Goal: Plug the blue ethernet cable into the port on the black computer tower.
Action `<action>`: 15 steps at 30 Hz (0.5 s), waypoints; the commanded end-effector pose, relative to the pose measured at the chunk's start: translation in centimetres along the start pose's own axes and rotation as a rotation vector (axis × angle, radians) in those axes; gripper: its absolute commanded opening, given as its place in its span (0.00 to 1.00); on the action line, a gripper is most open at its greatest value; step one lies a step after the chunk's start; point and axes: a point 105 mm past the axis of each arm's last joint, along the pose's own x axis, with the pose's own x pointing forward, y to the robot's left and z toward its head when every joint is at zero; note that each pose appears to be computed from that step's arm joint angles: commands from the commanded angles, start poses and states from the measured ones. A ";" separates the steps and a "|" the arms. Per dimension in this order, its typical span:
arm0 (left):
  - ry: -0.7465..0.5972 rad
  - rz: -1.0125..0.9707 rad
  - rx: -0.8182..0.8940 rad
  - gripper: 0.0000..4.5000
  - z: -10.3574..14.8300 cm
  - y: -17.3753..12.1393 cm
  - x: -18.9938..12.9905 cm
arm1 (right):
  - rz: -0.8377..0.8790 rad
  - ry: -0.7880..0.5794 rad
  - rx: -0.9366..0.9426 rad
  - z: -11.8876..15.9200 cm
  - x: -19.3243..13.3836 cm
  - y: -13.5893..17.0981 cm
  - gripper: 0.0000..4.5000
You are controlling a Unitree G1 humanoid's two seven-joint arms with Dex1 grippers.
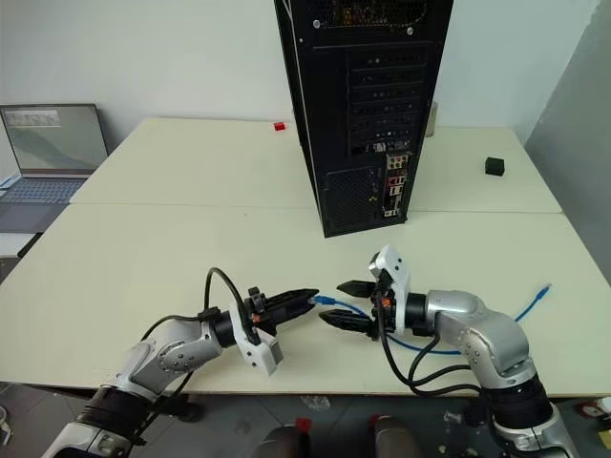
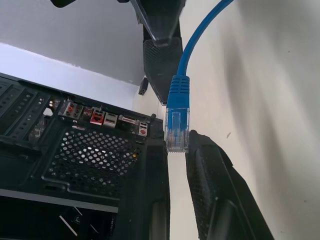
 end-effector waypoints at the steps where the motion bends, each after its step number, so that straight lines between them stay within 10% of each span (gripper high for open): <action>1: -0.022 0.019 0.025 0.06 0.3 0.6 0.0 | 0.015 -0.015 -0.024 0.6 0.4 0.4 0.60; 15: -0.037 0.027 0.054 0.06 0.6 0.6 0.2 | 0.006 -0.008 -0.018 0.5 0.7 0.2 0.00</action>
